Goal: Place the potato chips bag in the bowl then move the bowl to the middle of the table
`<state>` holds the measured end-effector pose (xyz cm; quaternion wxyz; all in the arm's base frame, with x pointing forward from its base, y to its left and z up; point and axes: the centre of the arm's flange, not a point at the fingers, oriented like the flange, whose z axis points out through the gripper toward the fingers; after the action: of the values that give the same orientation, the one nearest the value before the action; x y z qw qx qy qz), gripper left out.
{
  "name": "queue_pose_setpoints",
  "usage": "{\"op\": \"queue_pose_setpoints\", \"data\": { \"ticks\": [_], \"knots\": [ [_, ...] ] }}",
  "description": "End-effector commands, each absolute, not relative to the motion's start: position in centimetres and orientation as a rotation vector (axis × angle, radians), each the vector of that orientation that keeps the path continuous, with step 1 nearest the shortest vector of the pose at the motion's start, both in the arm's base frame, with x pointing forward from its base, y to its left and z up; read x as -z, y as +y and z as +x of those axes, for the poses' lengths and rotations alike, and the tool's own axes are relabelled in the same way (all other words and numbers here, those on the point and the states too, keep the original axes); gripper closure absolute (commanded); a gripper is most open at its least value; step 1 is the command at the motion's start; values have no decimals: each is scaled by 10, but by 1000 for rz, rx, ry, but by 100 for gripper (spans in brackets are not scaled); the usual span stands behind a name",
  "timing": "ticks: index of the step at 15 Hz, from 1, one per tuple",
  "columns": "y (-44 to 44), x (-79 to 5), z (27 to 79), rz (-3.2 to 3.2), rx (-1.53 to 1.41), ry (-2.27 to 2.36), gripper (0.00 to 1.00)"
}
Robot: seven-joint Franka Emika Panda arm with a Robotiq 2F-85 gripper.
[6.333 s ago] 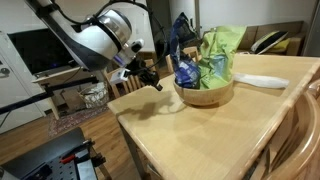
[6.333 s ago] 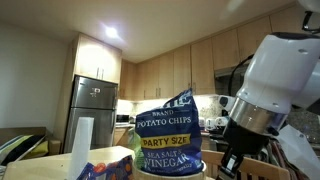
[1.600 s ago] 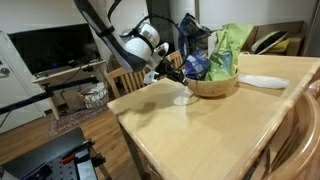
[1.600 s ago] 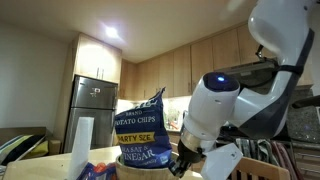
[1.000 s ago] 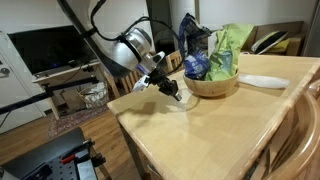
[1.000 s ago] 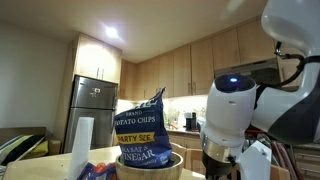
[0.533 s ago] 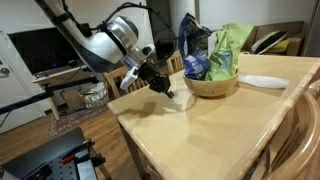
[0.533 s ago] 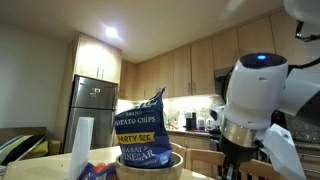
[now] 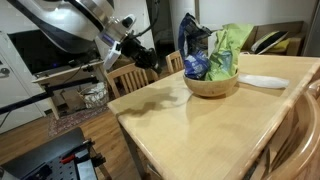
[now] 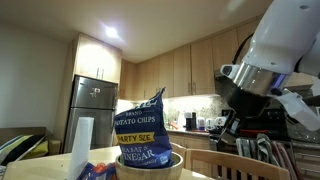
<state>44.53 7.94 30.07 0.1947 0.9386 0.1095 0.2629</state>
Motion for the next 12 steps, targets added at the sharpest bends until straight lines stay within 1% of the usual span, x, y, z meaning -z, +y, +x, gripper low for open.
{"op": "queue_pose_setpoints", "data": {
  "ticks": [1,3,4,12],
  "knots": [
    [99,-339,420,2663,-820,367,100],
    [111,-348,413,2696,-881,377,100],
    [103,-328,429,2674,-841,349,100],
    [104,-327,428,2680,-838,351,99]
  ]
}}
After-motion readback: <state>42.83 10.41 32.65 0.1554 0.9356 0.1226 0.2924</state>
